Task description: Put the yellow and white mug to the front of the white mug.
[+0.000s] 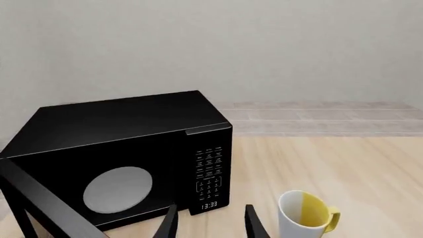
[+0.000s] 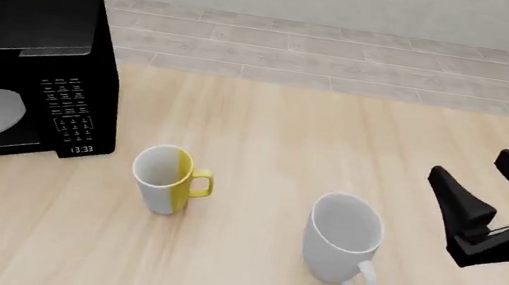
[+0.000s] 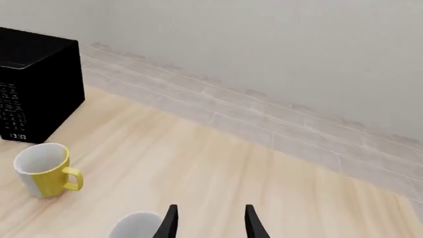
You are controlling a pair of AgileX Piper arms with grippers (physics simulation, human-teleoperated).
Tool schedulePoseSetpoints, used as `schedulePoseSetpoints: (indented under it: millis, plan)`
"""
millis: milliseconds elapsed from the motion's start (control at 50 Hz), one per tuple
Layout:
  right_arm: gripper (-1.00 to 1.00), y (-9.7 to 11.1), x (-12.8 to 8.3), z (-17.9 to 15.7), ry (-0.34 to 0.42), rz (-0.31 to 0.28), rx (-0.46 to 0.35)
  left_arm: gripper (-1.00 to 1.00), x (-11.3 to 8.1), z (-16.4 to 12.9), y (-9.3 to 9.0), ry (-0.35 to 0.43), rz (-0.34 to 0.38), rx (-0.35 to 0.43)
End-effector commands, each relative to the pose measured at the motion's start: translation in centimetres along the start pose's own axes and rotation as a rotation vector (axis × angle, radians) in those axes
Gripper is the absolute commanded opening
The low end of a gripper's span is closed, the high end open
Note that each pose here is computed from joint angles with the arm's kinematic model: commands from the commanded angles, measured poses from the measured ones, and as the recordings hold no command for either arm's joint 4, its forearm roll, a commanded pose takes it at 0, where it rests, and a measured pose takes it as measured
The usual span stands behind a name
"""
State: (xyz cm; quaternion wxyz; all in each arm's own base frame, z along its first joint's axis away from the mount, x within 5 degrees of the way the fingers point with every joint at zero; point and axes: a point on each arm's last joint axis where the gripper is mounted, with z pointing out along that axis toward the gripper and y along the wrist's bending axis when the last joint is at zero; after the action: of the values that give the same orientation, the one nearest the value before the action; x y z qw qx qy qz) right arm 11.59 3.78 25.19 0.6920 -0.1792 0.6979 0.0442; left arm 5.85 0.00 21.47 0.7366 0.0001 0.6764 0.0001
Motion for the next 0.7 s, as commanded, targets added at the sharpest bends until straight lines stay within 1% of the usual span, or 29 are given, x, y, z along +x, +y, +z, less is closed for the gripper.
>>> schedulePoseSetpoints:
  millis: [20, 60, 80, 140, 180, 240, 260, 300, 320, 340, 360, 420, 480, 500, 520, 560, 620, 660, 700]
  plan:
    - [1.0, 1.5, -1.9, 3.2, 0.06, -0.114, -0.136, 1.0, 0.0, 0.0, 0.0, 0.0, 0.0, 0.0]
    - [1.0, 2.0, -1.8, 4.3, 0.113, -0.112, -0.169, 1.0, 0.0, 0.0, 0.0, 0.0, 0.0, -0.001]
    - [1.0, 2.1, -2.3, 4.4, 0.106, -0.125, -0.176, 1.0, 0.0, 0.0, 0.0, -0.001, 0.0, 0.0]
    - [1.0, 2.1, -3.1, 5.1, 0.123, -0.153, -0.189, 1.0, 0.0, 0.0, 0.0, 0.0, 0.0, 0.0]
    - [1.0, 2.2, -3.6, 5.4, 0.125, -0.157, -0.194, 1.0, 0.0, 0.0, 0.0, 0.0, 0.0, 0.0]
    - [1.0, 3.2, -3.6, 6.9, 0.171, -0.196, -0.25, 1.0, 0.0, 0.0, 0.0, 0.0, 0.0, 0.0]
    - [1.0, 3.2, -3.7, 6.9, 0.171, -0.196, -0.25, 1.0, 0.0, 0.0, 0.0, 0.0, 0.0, 0.0]
    - [1.0, 3.6, -3.6, 7.4, 0.187, -0.225, -0.271, 1.0, 0.0, 0.0, 0.0, 0.0, -0.001, 0.0]
    - [1.0, 4.1, -3.9, 7.8, 0.198, -0.23, -0.299, 1.0, 0.0, 0.0, 0.0, 0.0, 0.0, 0.0]
    - [1.0, 4.6, -4.4, 7.8, 0.191, -0.228, -0.324, 1.0, 0.0, 0.0, 0.0, 0.0, 0.0, 0.0]
    - [1.0, 4.8, -4.5, 7.8, 0.189, -0.246, -0.333, 1.0, 0.0, 0.0, 0.0, 0.0, 0.0, 0.0]
    - [1.0, 5.7, -4.0, 8.9, 0.227, -0.297, -0.374, 1.0, 0.0, 0.0, 0.0, 0.0, 0.0, 0.0]
    - [1.0, 6.7, -3.7, 9.9, 0.268, -0.332, -0.418, 1.0, 0.0, 0.0, 0.0, -0.001, 0.0, 0.0]
    - [1.0, 8.0, -4.0, 10.7, 0.288, -0.368, -0.47, 1.0, 0.0, 0.0, 0.0, 0.0, 0.0, 0.0]
    - [1.0, 8.3, -3.9, 10.9, 0.295, -0.383, -0.482, 1.0, 0.0, 0.0, 0.0, 0.0, 0.0, 0.0]
    - [1.0, 8.5, -4.0, 11.4, 0.304, -0.386, -0.488, 1.0, 0.0, 0.0, 0.0, 0.0, 0.0, 0.0]
    - [1.0, 9.1, -4.2, 12.0, 0.316, -0.407, -0.51, 1.0, 0.0, 0.0, 0.0, 0.0, 0.0, 0.0]
    - [1.0, 9.4, -4.3, 12.6, 0.328, -0.437, -0.524, 1.0, 0.0, 0.0, 0.0, 0.0, 0.0, 0.0]
    - [1.0, 9.6, -4.3, 13.1, 0.337, -0.454, -0.531, 1.0, 0.0, 0.0, 0.0, 0.0, 0.0, 0.0]
